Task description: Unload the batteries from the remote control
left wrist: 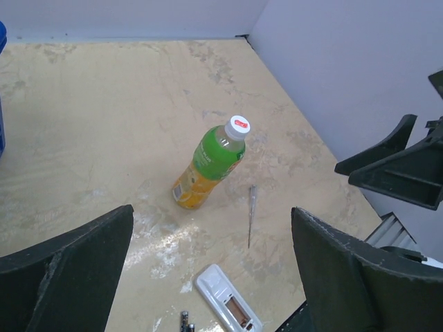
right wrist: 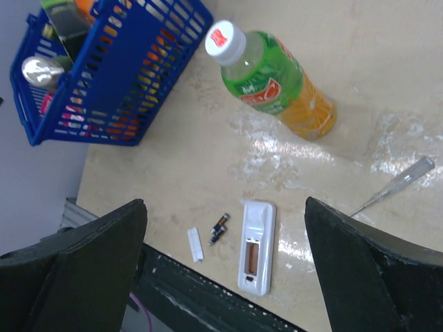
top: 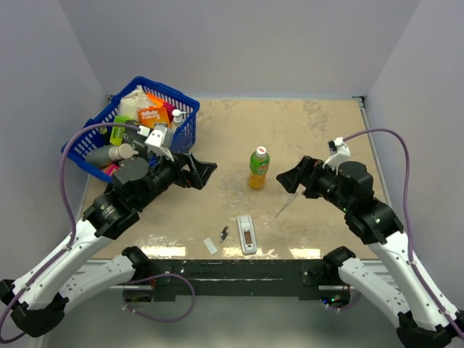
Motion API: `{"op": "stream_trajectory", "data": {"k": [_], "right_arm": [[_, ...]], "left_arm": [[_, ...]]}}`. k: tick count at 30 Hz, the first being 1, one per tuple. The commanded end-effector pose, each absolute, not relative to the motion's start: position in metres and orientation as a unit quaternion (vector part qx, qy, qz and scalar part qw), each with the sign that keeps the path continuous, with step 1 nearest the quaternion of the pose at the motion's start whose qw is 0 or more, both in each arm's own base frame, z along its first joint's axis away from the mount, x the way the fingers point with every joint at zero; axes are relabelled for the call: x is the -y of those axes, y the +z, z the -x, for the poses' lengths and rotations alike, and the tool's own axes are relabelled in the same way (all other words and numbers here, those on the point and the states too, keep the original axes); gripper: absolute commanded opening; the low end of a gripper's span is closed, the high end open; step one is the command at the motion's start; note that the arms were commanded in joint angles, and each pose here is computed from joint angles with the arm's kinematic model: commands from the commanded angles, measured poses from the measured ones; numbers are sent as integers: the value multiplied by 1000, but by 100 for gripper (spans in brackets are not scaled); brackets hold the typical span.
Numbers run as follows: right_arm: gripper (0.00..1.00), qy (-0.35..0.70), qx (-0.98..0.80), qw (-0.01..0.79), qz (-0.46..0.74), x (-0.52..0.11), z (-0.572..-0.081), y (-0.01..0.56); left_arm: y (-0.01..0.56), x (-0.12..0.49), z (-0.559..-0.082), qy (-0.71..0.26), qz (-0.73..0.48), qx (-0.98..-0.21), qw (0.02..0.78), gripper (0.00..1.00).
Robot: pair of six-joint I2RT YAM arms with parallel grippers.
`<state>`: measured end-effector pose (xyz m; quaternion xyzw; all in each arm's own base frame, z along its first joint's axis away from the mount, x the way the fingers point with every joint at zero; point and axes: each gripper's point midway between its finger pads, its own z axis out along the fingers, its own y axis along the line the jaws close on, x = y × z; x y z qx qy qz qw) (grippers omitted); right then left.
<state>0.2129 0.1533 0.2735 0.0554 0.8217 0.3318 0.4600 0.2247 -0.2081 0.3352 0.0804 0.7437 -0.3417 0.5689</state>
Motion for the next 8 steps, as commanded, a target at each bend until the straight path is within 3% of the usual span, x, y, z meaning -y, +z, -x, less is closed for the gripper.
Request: {"op": "stream_trajectory", "data": {"k": [1,8], "right_arm": [[98,378,-808,452,-28,-167,-201,276],[98,394,-788,474,-8,-169,-198,286]], "left_arm": [[337,205,-226,-341,-66,-744,570,100],[328,209,-230,-335,-68,-754,561,100]]}}
